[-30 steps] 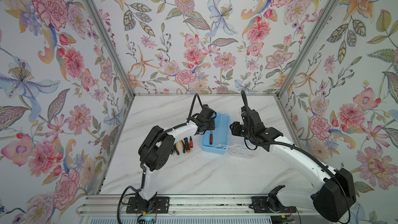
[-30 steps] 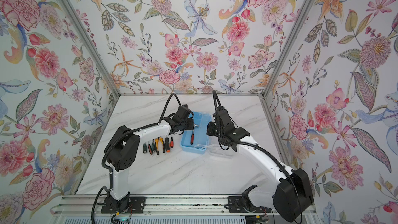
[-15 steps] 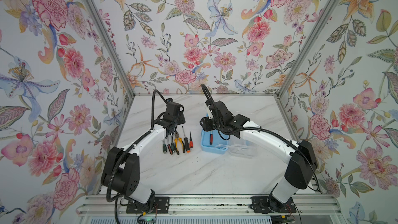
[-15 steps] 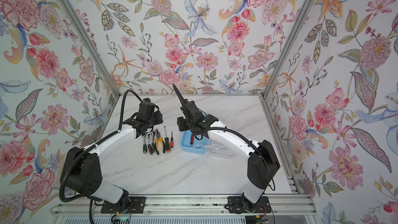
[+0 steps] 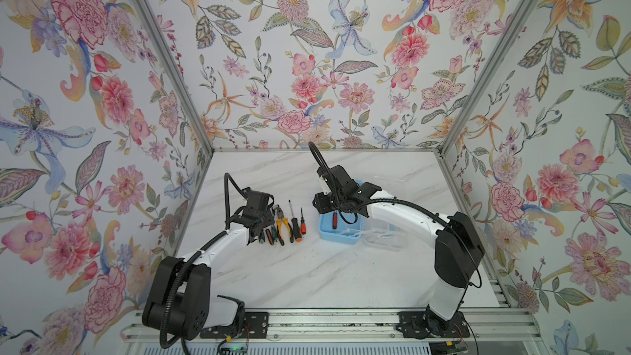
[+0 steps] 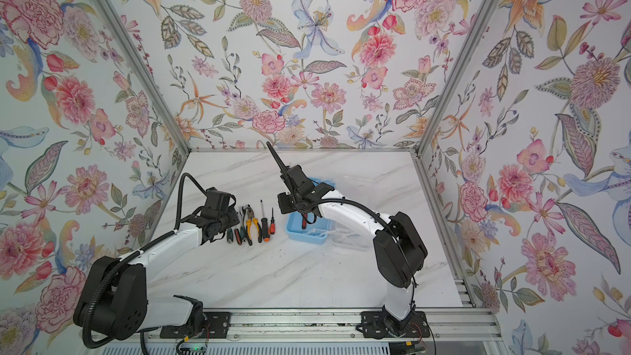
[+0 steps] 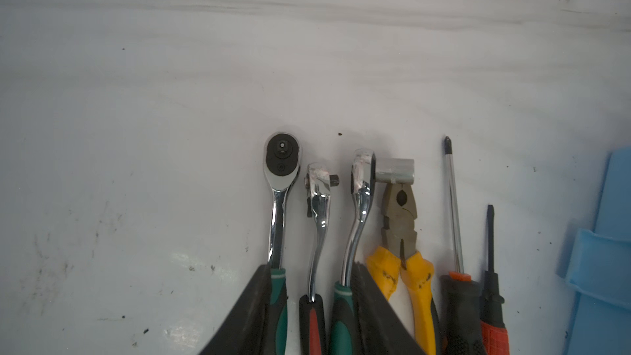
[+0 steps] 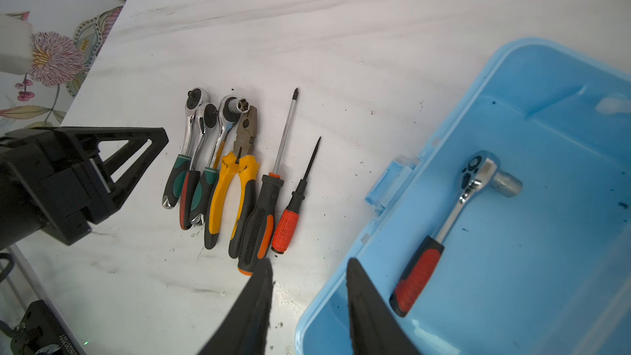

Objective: Pack the tool kit
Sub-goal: 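Return the left gripper to the tools and grasp the green-handled ratchet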

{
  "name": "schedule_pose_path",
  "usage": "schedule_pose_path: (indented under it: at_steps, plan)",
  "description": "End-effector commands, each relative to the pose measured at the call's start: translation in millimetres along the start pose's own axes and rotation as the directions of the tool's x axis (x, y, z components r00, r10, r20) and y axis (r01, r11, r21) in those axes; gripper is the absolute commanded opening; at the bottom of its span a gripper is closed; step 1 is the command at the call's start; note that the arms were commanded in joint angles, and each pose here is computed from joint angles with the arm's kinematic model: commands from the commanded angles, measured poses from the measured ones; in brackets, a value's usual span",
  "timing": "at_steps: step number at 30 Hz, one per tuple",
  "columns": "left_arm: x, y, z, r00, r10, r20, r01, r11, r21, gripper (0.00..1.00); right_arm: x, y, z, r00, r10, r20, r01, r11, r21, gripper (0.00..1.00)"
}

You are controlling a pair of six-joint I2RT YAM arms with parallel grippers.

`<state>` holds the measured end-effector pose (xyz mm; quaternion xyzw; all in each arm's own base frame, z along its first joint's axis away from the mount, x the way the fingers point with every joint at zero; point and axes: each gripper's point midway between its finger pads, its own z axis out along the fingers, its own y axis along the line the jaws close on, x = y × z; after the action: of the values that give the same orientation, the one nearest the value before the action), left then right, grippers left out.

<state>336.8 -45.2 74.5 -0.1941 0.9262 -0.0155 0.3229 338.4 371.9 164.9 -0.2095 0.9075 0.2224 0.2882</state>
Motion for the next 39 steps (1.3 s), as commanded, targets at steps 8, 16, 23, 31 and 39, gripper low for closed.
schedule_pose_path:
  at_steps: [8,16,23,31,39]
  plan:
    - [-0.7,26.1,30.7,0.999,-0.011,0.033,0.014,0.996,-0.091,0.36,-9.1,-4.2,-1.9,1.000,-0.001,0.002,0.001,1.000,-0.014,0.33]
    - [9.9,25.1,63.4,0.999,-0.007,-0.032,0.004,0.995,-0.103,0.32,-9.9,-8.5,-4.4,1.000,0.022,0.003,-0.021,1.000,-0.016,0.33]
    - [5.6,25.4,66.9,1.000,0.010,-0.029,-0.014,0.992,-0.122,0.30,-8.5,-9.4,-0.7,1.000,0.030,-0.006,-0.030,0.999,-0.020,0.33]
    - [6.9,29.5,64.8,0.999,0.024,-0.031,-0.028,0.990,-0.138,0.11,-8.9,-9.4,-2.3,0.999,0.033,-0.005,-0.033,0.999,-0.023,0.33]
    - [-38.8,13.9,18.3,0.996,0.043,0.083,-0.035,0.994,-0.099,0.00,-11.0,-3.8,-7.0,0.999,0.040,0.007,-0.040,0.998,-0.053,0.32]
